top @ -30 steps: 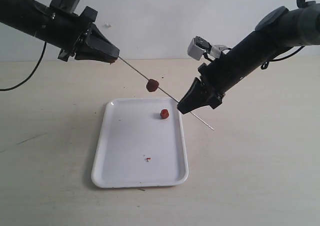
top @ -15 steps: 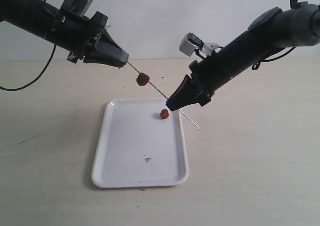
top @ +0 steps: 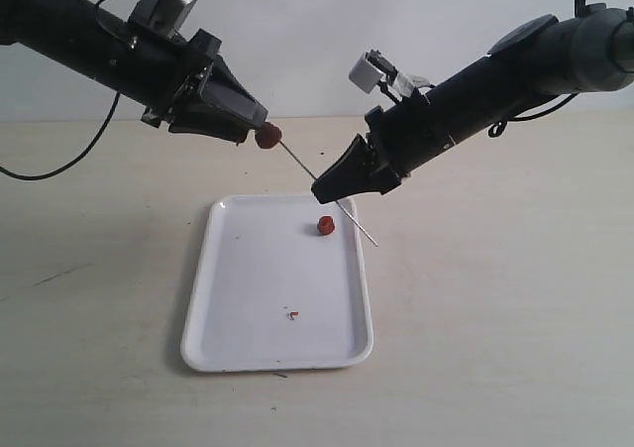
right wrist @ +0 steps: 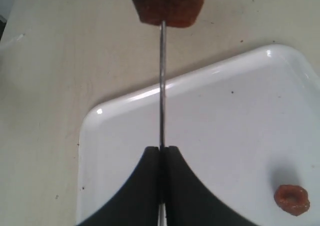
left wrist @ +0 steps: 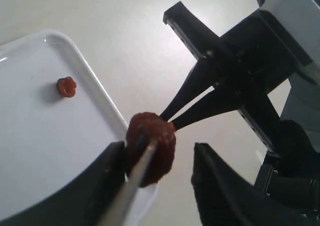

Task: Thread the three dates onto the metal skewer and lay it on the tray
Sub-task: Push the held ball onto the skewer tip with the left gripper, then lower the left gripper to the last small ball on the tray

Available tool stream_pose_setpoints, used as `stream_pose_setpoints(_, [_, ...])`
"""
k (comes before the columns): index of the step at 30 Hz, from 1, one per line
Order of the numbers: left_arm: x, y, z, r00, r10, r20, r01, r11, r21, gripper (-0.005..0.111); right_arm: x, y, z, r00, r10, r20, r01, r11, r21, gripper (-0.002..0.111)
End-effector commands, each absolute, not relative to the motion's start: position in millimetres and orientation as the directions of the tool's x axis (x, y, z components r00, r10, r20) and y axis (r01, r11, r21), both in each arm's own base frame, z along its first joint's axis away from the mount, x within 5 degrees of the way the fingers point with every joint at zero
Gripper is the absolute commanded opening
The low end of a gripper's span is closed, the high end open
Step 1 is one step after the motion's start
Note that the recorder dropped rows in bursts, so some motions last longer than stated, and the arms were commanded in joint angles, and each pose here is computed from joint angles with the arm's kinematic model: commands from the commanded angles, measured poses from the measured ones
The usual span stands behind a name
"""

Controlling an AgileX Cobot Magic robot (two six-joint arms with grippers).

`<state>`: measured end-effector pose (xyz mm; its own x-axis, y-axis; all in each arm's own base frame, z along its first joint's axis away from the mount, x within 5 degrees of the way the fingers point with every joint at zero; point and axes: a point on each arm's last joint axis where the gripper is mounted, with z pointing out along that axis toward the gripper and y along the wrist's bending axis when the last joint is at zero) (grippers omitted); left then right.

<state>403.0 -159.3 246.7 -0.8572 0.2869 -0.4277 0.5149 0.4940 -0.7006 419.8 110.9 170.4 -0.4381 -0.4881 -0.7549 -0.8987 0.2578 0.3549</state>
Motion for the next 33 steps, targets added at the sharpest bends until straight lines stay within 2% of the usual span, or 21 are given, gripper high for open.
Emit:
stream_pose_setpoints(1, [402,-161,247,-0.851,0.295,-0.435,0.525,0.485,-0.7,0.045,421,113,174,-0.433,-0.47,-0.769,-0.901,0.257,0.35,0.0])
stream_pose_setpoints(20, [416,-123,253,-0.823,0.229,-0.52,0.56,0.484,-0.672,0.045,425,108,168,-0.492,-0.492,-0.719,-0.867,0.352,0.353,0.0])
stream_pose_setpoints(26, [415,-124,252,-0.772,0.284,-0.568,0.629,0.468,-0.621,0.045,437,95,172,-0.7,-0.391,-0.598,-0.671,0.648,0.36,0.0])
stream_pose_setpoints(30, [413,-127,250,-0.757,0.312,-0.575,0.649,0.465,-0.603,0.045,437,81,175,-0.773,-0.368,-0.517,-0.569,0.762,0.308,0.0])
stream_pose_setpoints(33, [416,-133,243,-0.802,0.298,-0.518,0.584,0.575,-0.573,0.045,437,63,175,-0.845,-0.298,-0.445,-0.456,0.836,0.304,0.0])
